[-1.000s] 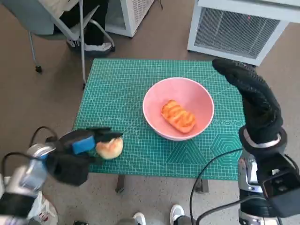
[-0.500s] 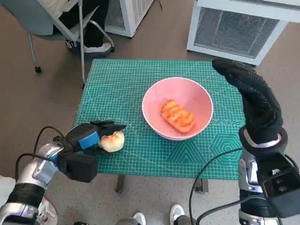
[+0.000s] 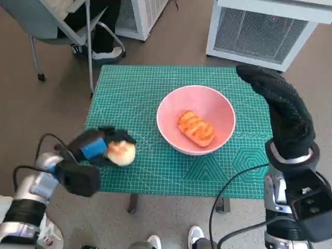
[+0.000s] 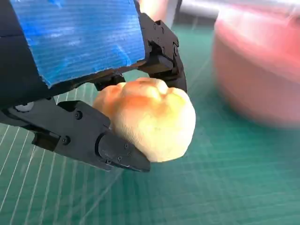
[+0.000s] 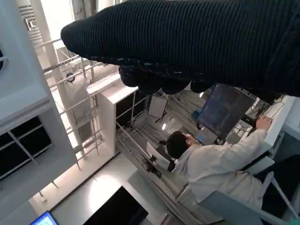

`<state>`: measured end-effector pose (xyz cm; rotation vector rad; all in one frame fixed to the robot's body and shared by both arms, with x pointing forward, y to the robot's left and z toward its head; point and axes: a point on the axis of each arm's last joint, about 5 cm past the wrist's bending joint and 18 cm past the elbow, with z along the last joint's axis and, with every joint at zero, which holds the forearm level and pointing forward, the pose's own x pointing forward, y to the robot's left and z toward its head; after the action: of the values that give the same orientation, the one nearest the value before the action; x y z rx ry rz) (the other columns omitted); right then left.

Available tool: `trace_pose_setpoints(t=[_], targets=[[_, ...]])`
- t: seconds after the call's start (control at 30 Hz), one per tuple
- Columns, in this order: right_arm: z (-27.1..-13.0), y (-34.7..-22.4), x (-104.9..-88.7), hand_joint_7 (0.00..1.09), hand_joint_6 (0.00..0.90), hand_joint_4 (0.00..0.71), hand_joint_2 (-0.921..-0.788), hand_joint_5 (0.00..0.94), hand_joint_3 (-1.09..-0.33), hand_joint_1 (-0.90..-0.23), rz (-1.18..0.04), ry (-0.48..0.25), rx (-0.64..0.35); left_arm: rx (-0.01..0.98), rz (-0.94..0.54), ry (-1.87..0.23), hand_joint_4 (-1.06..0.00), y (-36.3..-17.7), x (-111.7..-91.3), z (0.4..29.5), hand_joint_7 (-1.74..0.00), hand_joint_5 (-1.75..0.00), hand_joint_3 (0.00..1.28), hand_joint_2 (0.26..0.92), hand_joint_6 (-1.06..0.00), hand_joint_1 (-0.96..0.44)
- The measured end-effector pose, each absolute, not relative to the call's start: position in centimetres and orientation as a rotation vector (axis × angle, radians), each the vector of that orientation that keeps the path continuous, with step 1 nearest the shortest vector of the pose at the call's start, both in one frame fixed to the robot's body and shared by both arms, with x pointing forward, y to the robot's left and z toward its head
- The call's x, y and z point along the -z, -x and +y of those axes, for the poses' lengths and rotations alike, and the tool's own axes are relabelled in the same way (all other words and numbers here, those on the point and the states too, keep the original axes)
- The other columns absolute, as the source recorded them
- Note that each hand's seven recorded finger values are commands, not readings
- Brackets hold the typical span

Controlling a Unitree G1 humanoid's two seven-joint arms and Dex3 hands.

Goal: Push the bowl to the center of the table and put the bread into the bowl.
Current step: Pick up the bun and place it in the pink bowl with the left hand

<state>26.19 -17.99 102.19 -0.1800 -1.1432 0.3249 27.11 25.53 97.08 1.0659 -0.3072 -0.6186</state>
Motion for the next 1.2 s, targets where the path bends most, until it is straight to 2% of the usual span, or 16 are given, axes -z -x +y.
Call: trace_pose_setpoints(t=[0.3,0.57,0.77,1.03,1.1,1.17,1.2], targets=[[-18.0,-26.2,-102.2,0.66,-0.001,0.301,-0.921,0.001,-0.735,-0.553,-1.144,0.18,-0.322,0.523,-0.546,-1.001,-0.56,-28.2,-102.2,23.5,-1.16,-1.34,0.14,0.92,-0.61,0.0],[-18.0,-26.4,-102.3,0.66,-0.001,0.301,-0.921,0.001,-0.735,-0.558,-1.151,0.187,-0.321,0.494,-0.759,-0.92,-0.61,-29.6,-105.2,18.9,-1.13,-1.29,0.1,0.92,-0.64,0.0],[-17.9,-26.4,-102.4,0.66,-0.001,0.301,-0.921,0.001,-0.734,-0.566,-1.154,0.194,-0.323,0.552,-0.813,-0.926,-0.63,-31.0,-106.0,14.8,-1.15,-1.24,0.09,0.92,-0.64,0.0],[-18.0,-26.4,-102.5,0.67,-0.001,0.302,-0.921,0.001,-0.735,-0.566,-1.159,0.198,-0.321,0.662,-0.7,-0.964,-0.61,-33.5,-105.3,11.3,-1.21,-1.23,0.11,0.92,-0.62,0.0],[-18.0,-26.4,-102.5,0.67,-0.001,0.304,-0.921,0.002,-0.736,-0.567,-1.16,0.199,-0.32,0.687,-0.658,-0.98,-0.57,-33.9,-105.0,10.6,-1.23,-1.26,0.13,0.92,-0.6,0.0],[-18.0,-26.4,-102.5,0.67,-0.001,0.306,-0.921,0.003,-0.738,-0.567,-1.161,0.201,-0.319,0.709,-0.608,-0.992,-0.46,-34.3,-104.5,9.9,-1.35,-1.37,0.23,0.921,-0.48,0.0],[-18.0,-26.4,-102.6,0.67,-0.001,0.306,-0.921,0.003,-0.738,-0.567,-1.162,0.202,-0.319,0.72,-0.578,-1.005,-0.39,-34.4,-104.2,9.6,-1.24,-1.21,0.23,0.903,-0.41,-0.01]])
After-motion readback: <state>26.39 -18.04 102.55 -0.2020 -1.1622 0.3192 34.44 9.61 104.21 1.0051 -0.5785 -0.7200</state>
